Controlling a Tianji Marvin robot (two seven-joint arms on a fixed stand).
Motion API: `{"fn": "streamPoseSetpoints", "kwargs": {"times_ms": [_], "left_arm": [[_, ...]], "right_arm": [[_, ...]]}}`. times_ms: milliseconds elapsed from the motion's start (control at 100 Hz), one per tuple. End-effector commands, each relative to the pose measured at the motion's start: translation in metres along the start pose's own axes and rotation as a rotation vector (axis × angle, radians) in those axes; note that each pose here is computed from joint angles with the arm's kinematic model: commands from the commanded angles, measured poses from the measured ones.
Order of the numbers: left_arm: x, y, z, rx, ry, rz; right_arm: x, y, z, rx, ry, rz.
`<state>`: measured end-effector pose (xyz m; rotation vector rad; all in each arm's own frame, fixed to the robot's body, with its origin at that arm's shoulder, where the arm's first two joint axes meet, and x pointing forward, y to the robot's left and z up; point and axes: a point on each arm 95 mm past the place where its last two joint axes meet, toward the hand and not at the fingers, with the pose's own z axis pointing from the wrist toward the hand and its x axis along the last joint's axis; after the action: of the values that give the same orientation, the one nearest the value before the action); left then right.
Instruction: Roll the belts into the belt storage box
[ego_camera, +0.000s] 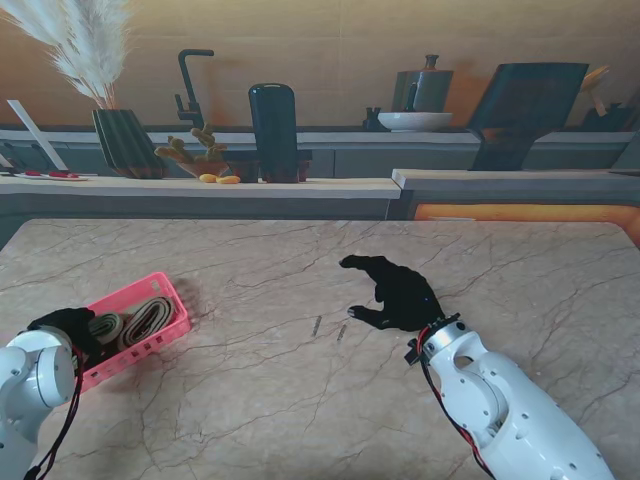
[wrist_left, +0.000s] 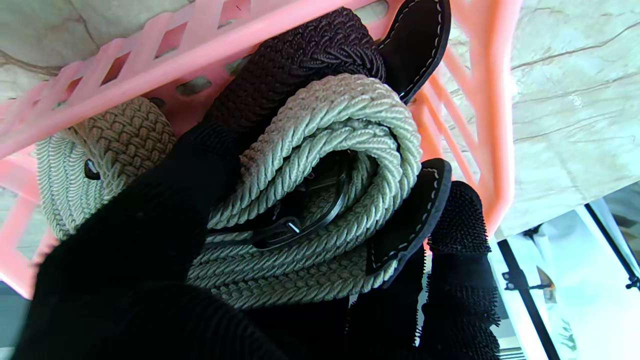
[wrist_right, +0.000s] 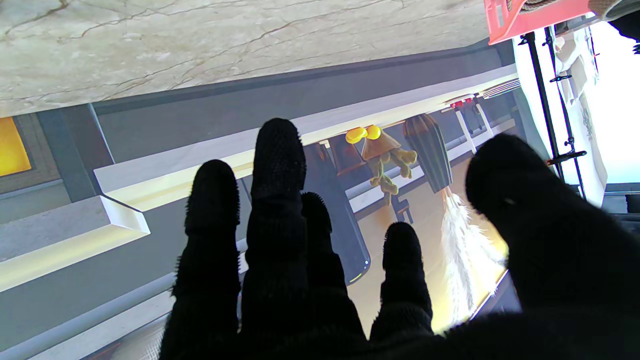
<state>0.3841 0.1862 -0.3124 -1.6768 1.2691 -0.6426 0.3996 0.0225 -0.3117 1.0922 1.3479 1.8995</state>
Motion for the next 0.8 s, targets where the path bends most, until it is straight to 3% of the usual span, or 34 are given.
{"fn": "streamPoseSetpoints", "kwargs": {"times_ms": [0,270,790], "left_arm": [[0.0034,0.0058,-0.0054,-0.004,0.018,0.003],[0.0028,0.0031,-0.0139,0.059,0.046,0.027],[0.0076,0.0051,-0.0089,0.056,0.033,0.141]], "right_arm": [[0.0037,0.0,-0.0013,-0.006,0.01,0.003],[0.0042,-0.0004,-0.0017,-0.009,0.011,0.005],[0.0035,-0.0012,-0.0017,-0.013,0.008,0.01]]}}
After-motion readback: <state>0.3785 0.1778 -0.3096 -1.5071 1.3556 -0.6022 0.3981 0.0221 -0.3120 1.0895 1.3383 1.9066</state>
